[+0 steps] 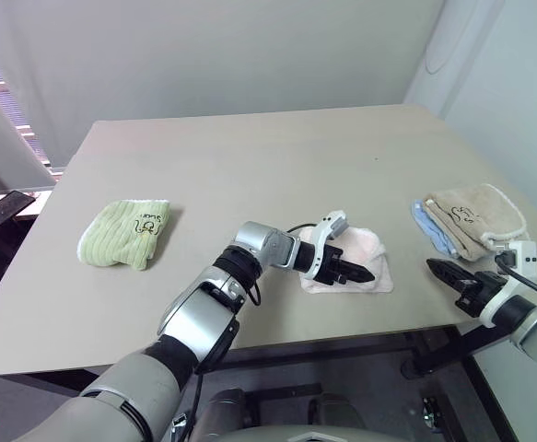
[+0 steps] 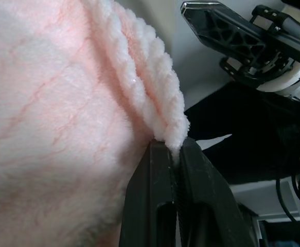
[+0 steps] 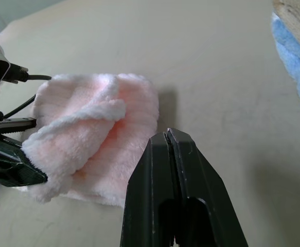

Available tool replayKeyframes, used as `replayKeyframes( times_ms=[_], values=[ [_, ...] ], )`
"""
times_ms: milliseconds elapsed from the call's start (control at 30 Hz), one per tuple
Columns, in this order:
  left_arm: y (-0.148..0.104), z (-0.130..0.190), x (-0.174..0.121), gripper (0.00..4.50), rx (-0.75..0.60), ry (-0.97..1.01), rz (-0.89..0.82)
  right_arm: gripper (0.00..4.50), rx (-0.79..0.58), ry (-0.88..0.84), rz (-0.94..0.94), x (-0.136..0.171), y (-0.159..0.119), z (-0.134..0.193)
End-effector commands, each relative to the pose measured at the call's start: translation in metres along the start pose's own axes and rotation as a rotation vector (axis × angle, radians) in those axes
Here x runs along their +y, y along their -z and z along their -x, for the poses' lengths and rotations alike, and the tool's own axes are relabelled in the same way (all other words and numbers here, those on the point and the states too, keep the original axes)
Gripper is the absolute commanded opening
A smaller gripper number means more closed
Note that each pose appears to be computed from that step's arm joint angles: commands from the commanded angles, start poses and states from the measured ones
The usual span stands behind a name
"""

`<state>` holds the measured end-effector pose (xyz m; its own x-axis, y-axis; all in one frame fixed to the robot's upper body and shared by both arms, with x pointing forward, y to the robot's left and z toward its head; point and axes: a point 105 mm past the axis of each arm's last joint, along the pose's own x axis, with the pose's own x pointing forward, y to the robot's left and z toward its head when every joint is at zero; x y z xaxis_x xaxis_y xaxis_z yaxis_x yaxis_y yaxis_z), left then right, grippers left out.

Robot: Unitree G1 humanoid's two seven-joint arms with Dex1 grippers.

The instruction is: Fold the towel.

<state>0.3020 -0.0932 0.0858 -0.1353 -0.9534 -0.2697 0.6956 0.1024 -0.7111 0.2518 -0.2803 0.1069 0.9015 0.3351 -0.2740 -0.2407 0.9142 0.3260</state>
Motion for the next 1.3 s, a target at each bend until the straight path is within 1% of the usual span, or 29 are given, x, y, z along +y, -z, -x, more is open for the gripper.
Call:
replayKeyframes(
  times_ms=[33, 100, 133, 167, 267, 333, 367, 400, 467, 533, 567, 600, 667, 700, 733, 767, 867, 933, 1033, 1100, 1167, 1300],
  values=[
    [-0.012, 0.001, -0.011, 1.05, -0.028, 0.056, -0.050, 0.00, -0.054, -0.037, 0.040, 0.011, -0.015, -0.002],
    [-0.014, 0.002, -0.013, 1.79, -0.044, 0.075, -0.051, 0.00, -0.053, -0.043, 0.038, 0.012, -0.015, -0.004],
    [-0.017, 0.002, -0.015, 2.08, -0.061, 0.089, -0.055, 0.00, -0.053, -0.045, 0.037, 0.013, -0.015, -0.006],
    [-0.020, 0.004, -0.018, 2.55, -0.077, 0.110, -0.050, 0.00, -0.053, -0.046, 0.035, 0.013, -0.015, -0.007],
    [-0.026, 0.007, -0.023, 3.56, -0.104, 0.134, -0.047, 0.00, -0.065, -0.054, 0.036, 0.014, -0.017, -0.011],
    [-0.039, 0.015, -0.032, 4.29, -0.166, 0.180, -0.091, 0.00, -0.110, -0.060, 0.035, 0.015, -0.028, -0.012],
    [-0.047, 0.020, -0.036, 4.48, -0.206, 0.197, -0.108, 0.00, -0.136, -0.061, 0.031, 0.016, -0.034, -0.013],
    [-0.056, 0.028, -0.040, 4.48, -0.259, 0.194, -0.163, 0.00, -0.168, -0.073, 0.027, 0.019, -0.042, -0.013],
    [-0.073, 0.047, -0.045, 4.48, -0.358, 0.137, -0.384, 0.00, -0.217, -0.153, 0.043, 0.037, -0.057, -0.016],
    [-0.080, 0.061, -0.046, 4.48, -0.403, 0.051, -0.562, 0.00, -0.236, -0.213, 0.070, 0.053, -0.067, -0.021],
    [-0.080, 0.068, -0.041, 4.48, -0.405, -0.007, -0.636, 0.00, -0.252, -0.239, 0.090, 0.060, -0.073, -0.025],
    [-0.081, 0.075, -0.036, 4.48, -0.410, -0.059, -0.685, 0.00, -0.259, -0.261, 0.107, 0.066, -0.076, -0.029],
    [-0.082, 0.087, -0.027, 4.48, -0.428, -0.110, -0.684, 0.00, -0.255, -0.284, 0.124, 0.073, -0.079, -0.039],
    [-0.082, 0.092, -0.027, 4.11, -0.442, -0.104, -0.674, 0.00, -0.243, -0.288, 0.132, 0.074, -0.078, -0.043],
    [-0.078, 0.098, -0.027, 3.88, -0.441, -0.087, -0.678, 0.00, -0.239, -0.302, 0.134, 0.076, -0.077, -0.048],
    [-0.076, 0.101, -0.027, 3.55, -0.438, -0.074, -0.685, 0.00, -0.238, -0.311, 0.135, 0.078, -0.077, -0.051],
    [-0.068, 0.103, -0.017, 2.47, -0.412, -0.117, -0.717, 0.00, -0.238, -0.351, 0.122, 0.082, -0.077, -0.060],
    [-0.059, 0.096, -0.014, 1.80, -0.384, -0.110, -0.752, 0.00, -0.184, -0.374, 0.140, 0.084, -0.065, -0.073],
    [-0.053, 0.083, -0.013, 0.61, -0.368, -0.097, -0.771, 0.00, -0.116, -0.389, 0.158, 0.082, -0.049, -0.080],
    [-0.044, 0.071, -0.006, 0.03, -0.320, -0.113, -0.807, 0.00, -0.052, -0.380, 0.174, 0.075, -0.033, -0.083],
    [-0.029, 0.057, 0.003, 0.03, -0.252, -0.114, -0.830, 0.00, 0.008, -0.374, 0.182, 0.068, -0.017, -0.086],
    [-0.009, 0.037, 0.024, 0.03, -0.188, -0.155, -0.818, 0.00, 0.072, -0.326, 0.168, 0.050, 0.005, -0.091]
  ],
)
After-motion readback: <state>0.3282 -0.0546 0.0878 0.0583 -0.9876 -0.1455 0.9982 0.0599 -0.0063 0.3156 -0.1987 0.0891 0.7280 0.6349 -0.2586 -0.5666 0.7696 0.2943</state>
